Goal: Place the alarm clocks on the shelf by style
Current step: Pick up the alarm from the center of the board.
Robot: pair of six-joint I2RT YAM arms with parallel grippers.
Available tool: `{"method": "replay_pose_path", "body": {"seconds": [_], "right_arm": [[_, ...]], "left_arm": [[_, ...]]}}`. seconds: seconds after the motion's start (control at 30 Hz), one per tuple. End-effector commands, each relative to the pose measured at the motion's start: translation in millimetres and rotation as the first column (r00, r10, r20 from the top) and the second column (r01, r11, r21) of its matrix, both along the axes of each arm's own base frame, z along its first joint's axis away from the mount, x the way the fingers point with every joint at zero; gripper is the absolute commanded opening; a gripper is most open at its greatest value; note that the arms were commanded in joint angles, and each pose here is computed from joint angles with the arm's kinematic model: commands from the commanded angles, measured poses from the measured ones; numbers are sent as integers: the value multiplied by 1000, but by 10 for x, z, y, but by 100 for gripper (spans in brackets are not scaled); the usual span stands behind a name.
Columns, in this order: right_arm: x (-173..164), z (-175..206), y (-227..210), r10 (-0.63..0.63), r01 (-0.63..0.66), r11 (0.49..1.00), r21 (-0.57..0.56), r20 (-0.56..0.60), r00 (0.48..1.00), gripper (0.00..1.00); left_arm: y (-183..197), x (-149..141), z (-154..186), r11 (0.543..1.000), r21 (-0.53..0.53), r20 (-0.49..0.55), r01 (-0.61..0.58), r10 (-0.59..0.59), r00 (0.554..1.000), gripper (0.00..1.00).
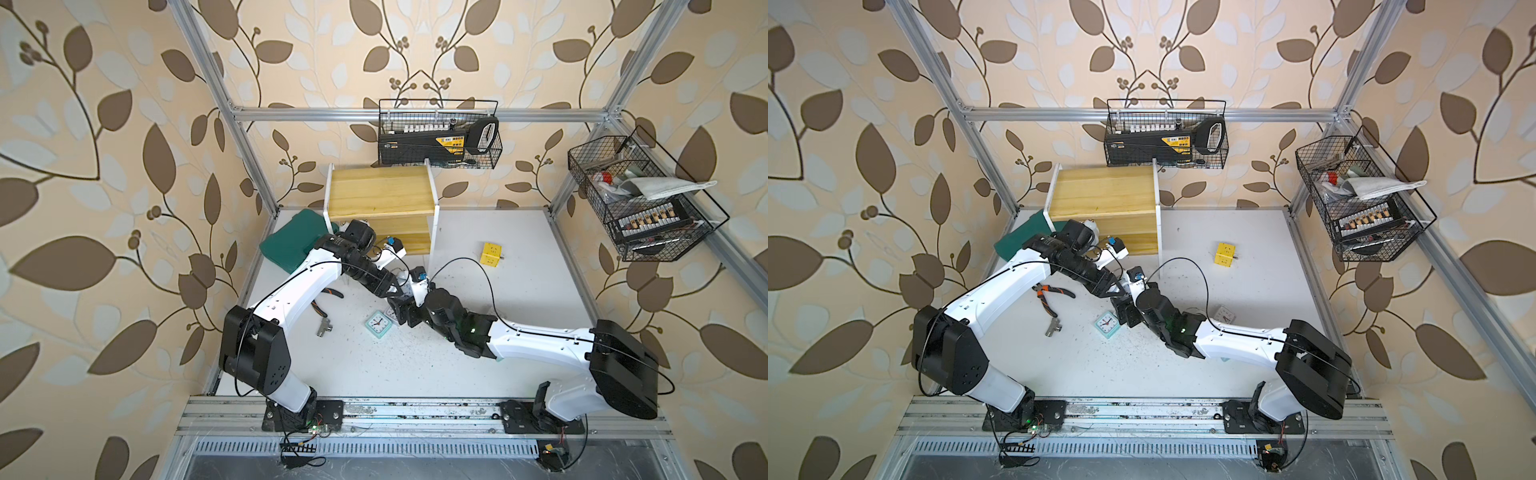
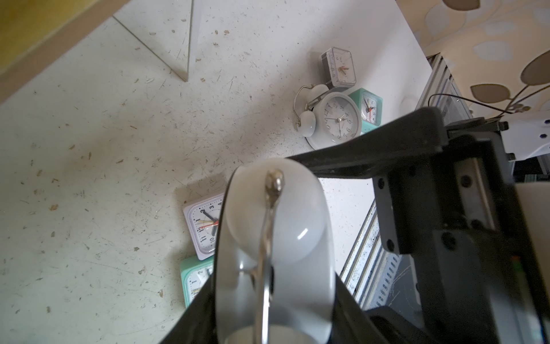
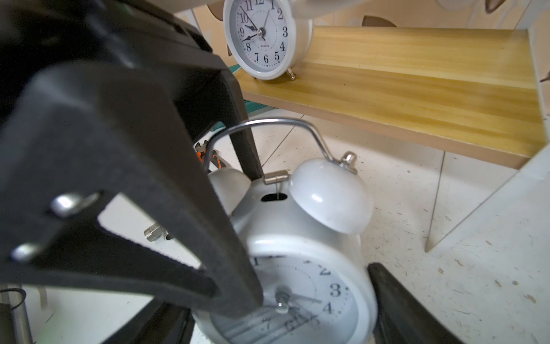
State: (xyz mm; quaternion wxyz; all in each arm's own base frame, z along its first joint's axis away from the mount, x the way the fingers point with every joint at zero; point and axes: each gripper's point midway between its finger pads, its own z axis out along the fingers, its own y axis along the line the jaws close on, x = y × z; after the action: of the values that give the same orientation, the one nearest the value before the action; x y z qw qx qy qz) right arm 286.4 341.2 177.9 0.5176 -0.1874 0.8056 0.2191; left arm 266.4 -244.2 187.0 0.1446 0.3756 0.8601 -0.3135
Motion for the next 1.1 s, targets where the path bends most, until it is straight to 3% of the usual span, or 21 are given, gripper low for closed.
{"method": "replay_pose_path", "body": {"seconds": [0.0, 0.23, 0.37, 0.47, 0.7, 1.07], "right_arm": [[63, 118, 75, -4, 3, 1000, 27, 24, 1000, 76], [61, 116, 90, 8, -9, 999, 33, 22, 1000, 61], [75, 132, 72, 4, -5, 999, 42, 35, 999, 56], [113, 175, 37, -6, 3, 998, 66, 49, 999, 54], [297, 266, -54, -59, 51, 992, 114, 69, 996, 49], [623, 681, -138, -259, 225, 953, 202, 162, 952, 50]], "left_arm": [[-6, -82, 170, 999, -40, 51, 28, -26, 998, 39], [30, -72, 170, 999, -25, 78, 21, -19, 997, 45], [67, -78, 196, 1000, -14, 106, 22, -20, 994, 69], [113, -60, 214, 1000, -11, 121, 16, -15, 993, 75], [360, -70, 471, 998, -60, 176, -21, 31, 984, 78], [774, -98, 317, 991, -61, 129, -118, 125, 984, 78]]}}
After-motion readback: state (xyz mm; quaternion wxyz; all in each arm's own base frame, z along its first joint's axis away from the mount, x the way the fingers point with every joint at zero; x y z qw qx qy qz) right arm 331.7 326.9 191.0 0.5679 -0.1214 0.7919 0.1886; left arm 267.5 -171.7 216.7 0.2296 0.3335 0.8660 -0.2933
